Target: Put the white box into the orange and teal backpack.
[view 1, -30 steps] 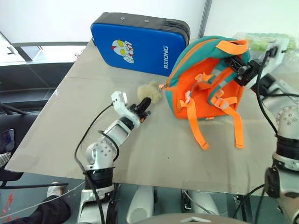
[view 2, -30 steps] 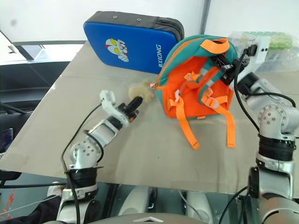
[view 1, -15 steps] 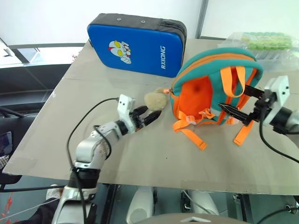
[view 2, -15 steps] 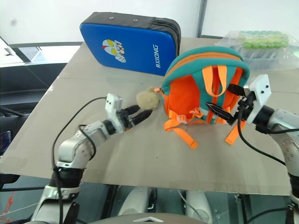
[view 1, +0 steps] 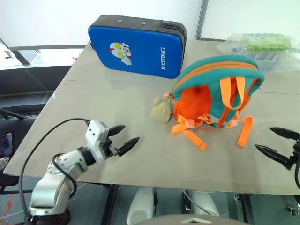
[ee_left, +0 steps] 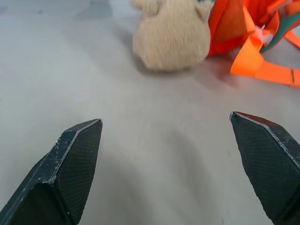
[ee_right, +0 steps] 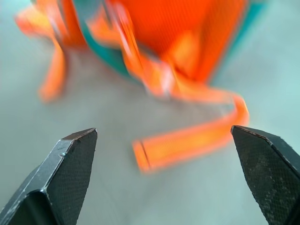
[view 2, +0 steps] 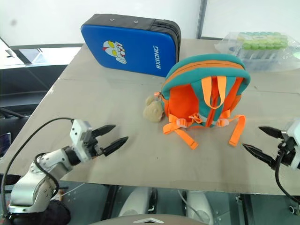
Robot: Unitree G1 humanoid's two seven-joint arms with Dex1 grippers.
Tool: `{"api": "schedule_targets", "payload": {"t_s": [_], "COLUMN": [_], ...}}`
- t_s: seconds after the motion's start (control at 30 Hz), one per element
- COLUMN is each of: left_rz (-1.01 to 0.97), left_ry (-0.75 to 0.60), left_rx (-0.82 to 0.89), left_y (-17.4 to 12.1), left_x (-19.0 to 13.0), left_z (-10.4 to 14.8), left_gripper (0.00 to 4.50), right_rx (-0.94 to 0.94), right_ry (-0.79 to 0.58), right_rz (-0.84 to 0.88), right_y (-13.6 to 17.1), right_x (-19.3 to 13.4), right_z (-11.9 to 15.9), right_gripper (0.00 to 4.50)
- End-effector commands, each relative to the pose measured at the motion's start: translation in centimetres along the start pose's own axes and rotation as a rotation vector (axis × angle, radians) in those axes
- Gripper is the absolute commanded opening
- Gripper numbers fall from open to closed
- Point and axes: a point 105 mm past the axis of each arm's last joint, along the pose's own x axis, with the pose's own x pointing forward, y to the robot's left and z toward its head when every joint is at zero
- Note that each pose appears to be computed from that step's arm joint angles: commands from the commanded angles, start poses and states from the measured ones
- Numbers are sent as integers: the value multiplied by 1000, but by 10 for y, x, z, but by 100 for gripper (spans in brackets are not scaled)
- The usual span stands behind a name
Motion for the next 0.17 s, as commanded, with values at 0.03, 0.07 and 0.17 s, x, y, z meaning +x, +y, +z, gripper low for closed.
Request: {"api": "schedule_targets", "payload": {"t_s": [0.03,0.07,0.17], "left_rz": [13,22,28], "left_ry": [-42,-39,-31], "left_rx": [37,35,28], "left_y": [-1,-1,0], "left_x": [-13,-16,-21], "left_z": [16,16,15], "left_gripper": [447,447,447], "right_rx": [-32,-24,-5], "right_ry": [11,17,35], "right_rz": [-56,-70,-97], "right_y": [-12,-15,-21], "right_x": [-11,-14,-21], "right_z": [-13,-18,-32], "right_gripper": [450,450,450]}}
